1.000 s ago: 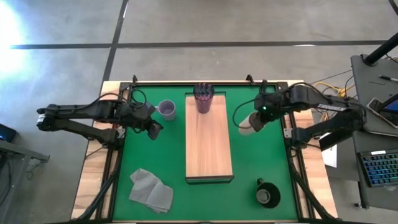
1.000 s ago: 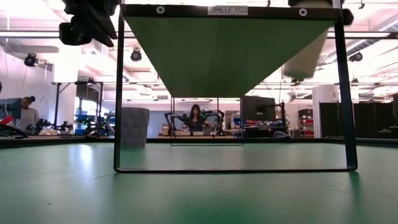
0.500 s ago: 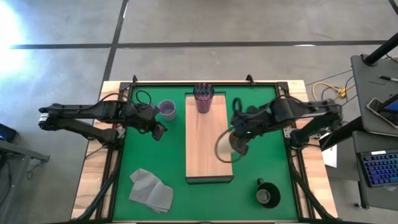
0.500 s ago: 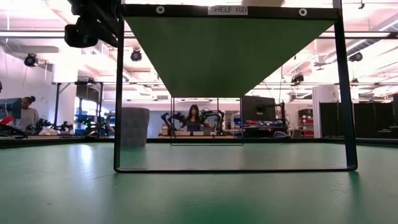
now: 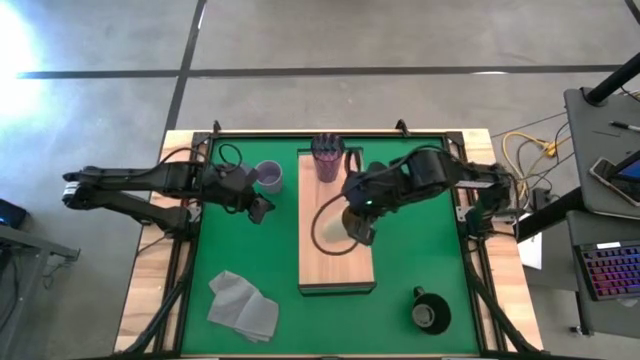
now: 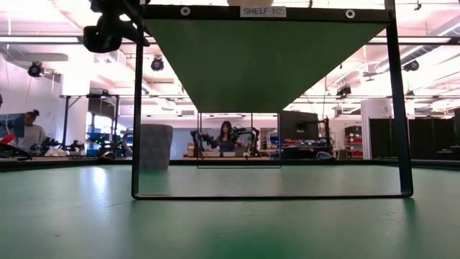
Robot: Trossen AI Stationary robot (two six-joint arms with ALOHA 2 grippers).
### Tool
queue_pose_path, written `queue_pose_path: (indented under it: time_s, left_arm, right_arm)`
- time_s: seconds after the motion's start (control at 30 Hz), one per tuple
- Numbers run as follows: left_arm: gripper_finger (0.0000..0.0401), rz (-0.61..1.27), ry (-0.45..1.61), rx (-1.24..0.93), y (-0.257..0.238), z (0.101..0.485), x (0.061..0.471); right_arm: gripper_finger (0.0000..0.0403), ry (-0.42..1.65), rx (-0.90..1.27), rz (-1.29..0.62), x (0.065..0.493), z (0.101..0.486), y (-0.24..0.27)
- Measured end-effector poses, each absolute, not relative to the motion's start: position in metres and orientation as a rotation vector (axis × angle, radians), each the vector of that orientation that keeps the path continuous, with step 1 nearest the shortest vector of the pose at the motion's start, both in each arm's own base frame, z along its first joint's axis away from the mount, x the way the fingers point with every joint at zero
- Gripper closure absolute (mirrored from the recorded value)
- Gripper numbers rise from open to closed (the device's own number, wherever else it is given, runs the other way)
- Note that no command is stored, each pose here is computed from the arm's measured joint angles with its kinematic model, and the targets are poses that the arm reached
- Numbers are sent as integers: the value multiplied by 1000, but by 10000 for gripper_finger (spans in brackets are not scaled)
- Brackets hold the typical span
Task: Stack small to large cups/mugs on shelf
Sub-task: Put the white cup on the shelf
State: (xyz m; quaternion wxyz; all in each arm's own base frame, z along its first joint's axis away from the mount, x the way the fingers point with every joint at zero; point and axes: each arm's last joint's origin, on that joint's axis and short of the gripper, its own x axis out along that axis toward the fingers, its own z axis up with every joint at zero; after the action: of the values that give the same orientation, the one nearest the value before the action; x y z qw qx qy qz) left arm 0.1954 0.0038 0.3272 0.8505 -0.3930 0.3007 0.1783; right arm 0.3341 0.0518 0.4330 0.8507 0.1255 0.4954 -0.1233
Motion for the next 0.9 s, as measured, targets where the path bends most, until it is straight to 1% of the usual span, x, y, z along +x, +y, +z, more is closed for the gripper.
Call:
queue_pose_path:
  time_s: [0.1, 0.23, 0.37, 0.57, 0.63, 0.9]
  left_arm:
    - [317, 357, 610, -835, 4, 328, 202]
    - [317, 278, 556, -854, 2, 331, 214]
    - [317, 234, 521, -854, -1, 332, 227]
    - [317, 242, 560, -837, -4, 323, 244]
    - [317, 236, 540, -824, -5, 321, 251]
    - [317, 260, 492, -782, -4, 314, 272]
  right_arm:
    - [394, 1091, 261, -290, 345, 421, 47]
    - [394, 1098, 219, -378, 359, 408, 41]
    - [394, 1087, 229, -417, 362, 406, 30]
    - [394, 1048, 295, -499, 366, 407, 3]
    - [394, 1042, 311, -518, 366, 408, -4]
    - [394, 1064, 374, -482, 367, 406, -13]
